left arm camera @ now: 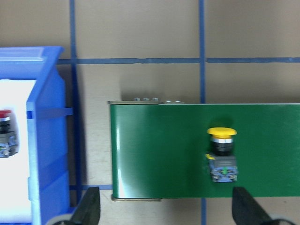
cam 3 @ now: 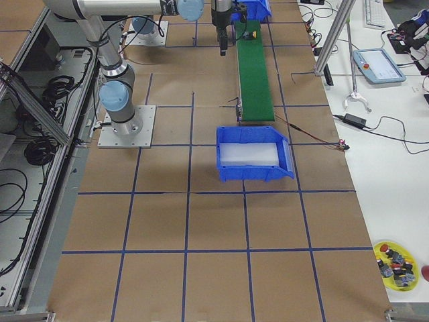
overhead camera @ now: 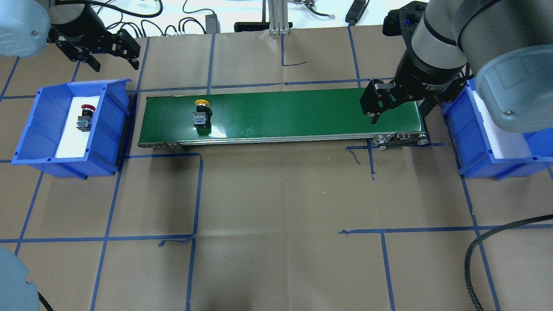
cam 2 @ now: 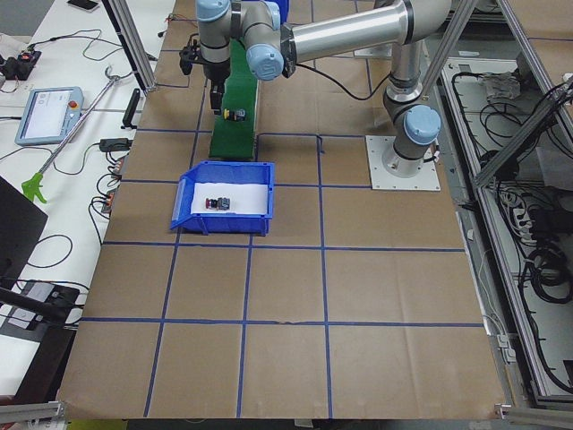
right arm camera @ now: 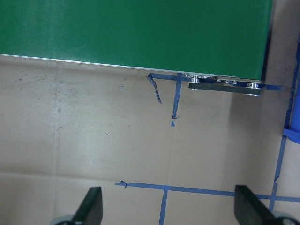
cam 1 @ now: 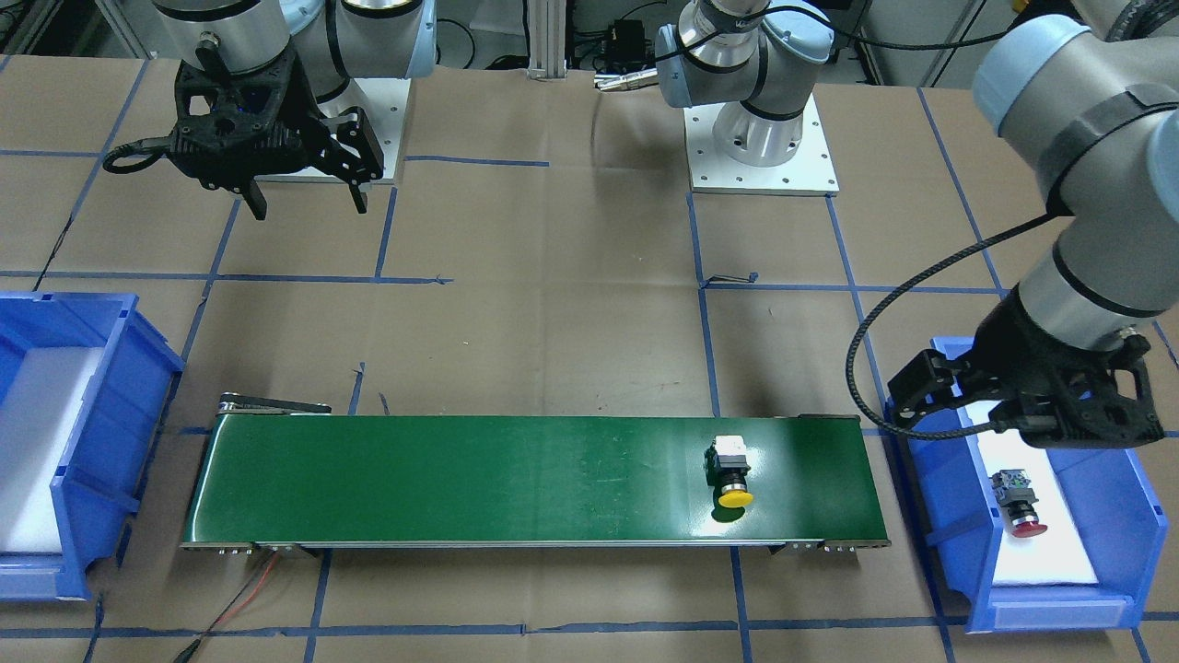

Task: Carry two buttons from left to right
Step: 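Return the left gripper to the bin and grasp the red-capped button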

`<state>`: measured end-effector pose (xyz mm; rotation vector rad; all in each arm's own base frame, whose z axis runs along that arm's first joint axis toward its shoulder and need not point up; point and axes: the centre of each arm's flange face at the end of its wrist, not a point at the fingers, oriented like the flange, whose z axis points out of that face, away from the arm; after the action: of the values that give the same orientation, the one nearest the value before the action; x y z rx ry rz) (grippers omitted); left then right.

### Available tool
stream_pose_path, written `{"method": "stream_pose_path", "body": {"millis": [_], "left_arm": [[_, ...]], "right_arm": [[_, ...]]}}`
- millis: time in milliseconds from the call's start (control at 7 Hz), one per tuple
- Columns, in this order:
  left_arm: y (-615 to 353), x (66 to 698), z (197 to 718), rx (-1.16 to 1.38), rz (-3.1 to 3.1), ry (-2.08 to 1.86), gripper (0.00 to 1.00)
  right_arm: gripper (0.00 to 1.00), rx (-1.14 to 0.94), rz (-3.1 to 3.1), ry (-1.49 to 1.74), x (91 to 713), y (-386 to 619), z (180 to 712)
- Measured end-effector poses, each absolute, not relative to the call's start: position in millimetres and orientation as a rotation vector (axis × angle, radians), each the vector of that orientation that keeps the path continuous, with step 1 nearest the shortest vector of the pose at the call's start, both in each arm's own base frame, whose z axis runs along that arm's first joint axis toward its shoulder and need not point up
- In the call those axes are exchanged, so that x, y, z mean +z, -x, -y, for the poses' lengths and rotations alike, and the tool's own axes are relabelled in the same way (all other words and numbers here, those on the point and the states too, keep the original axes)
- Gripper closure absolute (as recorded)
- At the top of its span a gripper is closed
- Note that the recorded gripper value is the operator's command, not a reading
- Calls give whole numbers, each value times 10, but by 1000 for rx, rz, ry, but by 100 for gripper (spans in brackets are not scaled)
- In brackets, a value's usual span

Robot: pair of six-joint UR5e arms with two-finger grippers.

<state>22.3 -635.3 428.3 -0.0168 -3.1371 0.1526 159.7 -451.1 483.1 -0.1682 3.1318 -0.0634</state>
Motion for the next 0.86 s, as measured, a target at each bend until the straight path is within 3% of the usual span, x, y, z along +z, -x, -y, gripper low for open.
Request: {"method": "stream_pose_path", "body": {"millis": [429, 857], "left_arm": [[-1400, 4096, 6287, 108, 3144, 127, 1], [-1885, 3682, 6404, 60, 3127, 179, 1]], "right_arm": [[0, -64, -3132, 168, 4832, -1597, 4512], [0, -67, -3132, 168, 4836, -1598, 4514]]}}
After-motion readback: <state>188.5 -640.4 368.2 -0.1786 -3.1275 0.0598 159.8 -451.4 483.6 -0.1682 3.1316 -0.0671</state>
